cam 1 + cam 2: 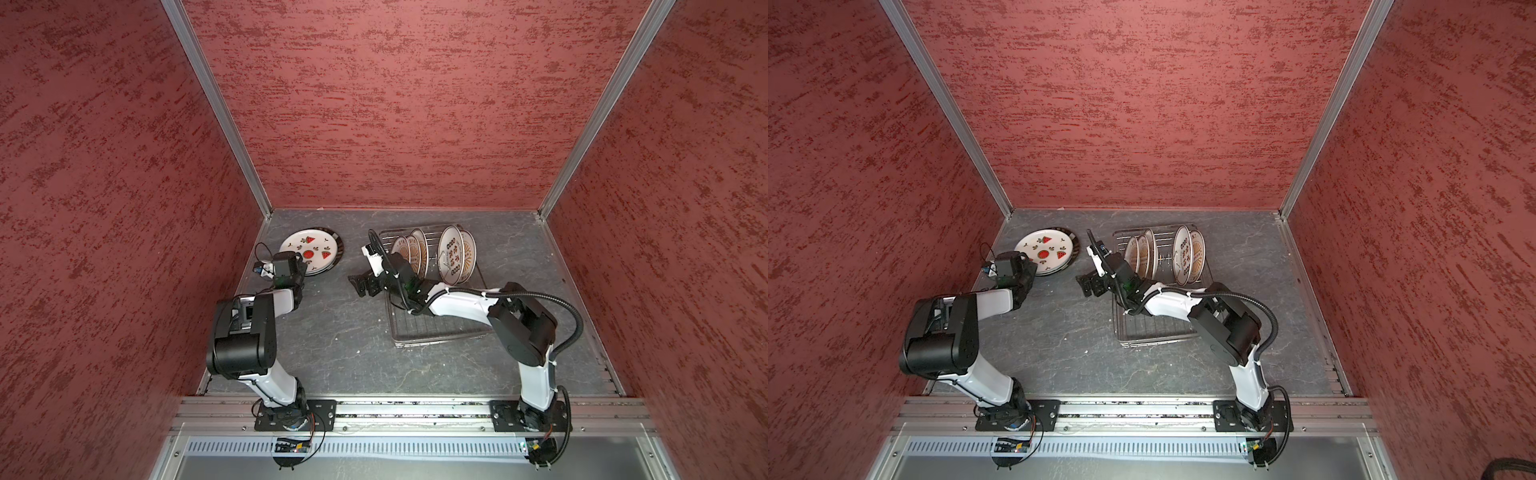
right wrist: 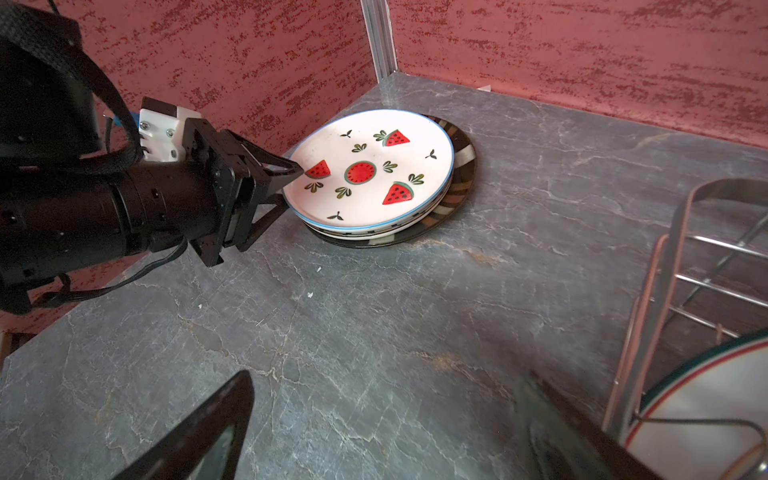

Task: Unload the plates from the dish rack
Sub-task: 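Hold the watermelon-print plate rim with the left gripper, settling it flat on the stack, then open the left gripper off the plate and draw it back toward the rack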

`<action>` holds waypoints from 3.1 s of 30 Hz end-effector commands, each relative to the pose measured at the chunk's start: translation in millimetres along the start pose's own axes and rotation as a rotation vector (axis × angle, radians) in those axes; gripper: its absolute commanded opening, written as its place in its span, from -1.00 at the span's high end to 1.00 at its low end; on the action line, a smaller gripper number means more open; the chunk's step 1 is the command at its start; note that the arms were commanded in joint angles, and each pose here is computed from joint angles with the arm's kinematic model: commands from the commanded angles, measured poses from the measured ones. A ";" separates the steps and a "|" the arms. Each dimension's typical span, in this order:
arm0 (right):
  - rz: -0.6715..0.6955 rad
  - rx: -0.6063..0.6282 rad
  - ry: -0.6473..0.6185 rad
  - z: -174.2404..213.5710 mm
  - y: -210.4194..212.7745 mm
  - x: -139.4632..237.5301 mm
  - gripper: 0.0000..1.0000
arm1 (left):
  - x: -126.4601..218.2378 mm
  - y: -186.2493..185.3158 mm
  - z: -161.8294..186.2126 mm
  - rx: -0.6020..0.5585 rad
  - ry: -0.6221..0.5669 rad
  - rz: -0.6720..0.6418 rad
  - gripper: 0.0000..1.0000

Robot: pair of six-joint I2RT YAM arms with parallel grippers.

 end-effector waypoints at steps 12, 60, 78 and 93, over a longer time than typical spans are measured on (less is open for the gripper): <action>-0.012 0.008 -0.019 -5.2 4.8 -2.8 -0.96 | -8.6 1.0 -6.1 -0.027 -0.016 -0.018 0.19; 0.003 0.015 -0.007 -0.9 1.6 -4.5 -0.95 | -11.9 -14.7 2.0 -0.029 0.010 0.023 0.17; -0.088 0.178 -0.147 -50.5 51.0 65.2 -0.98 | 90.5 -48.2 -14.6 -0.122 -0.099 0.288 -0.99; 0.068 0.105 -0.359 -69.5 18.9 182.4 -0.98 | 228.6 -94.8 21.4 -0.418 -0.005 0.823 -0.99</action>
Point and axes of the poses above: each gripper's point midway between its finger pads, its own x axis back along the fingers, its own y axis along the line the jaws close on, z = x × y, the point moved 2 cm from there along x, back along the fingers, and after that the axes turned 6 degrees about -x, right-handed, at the moved point
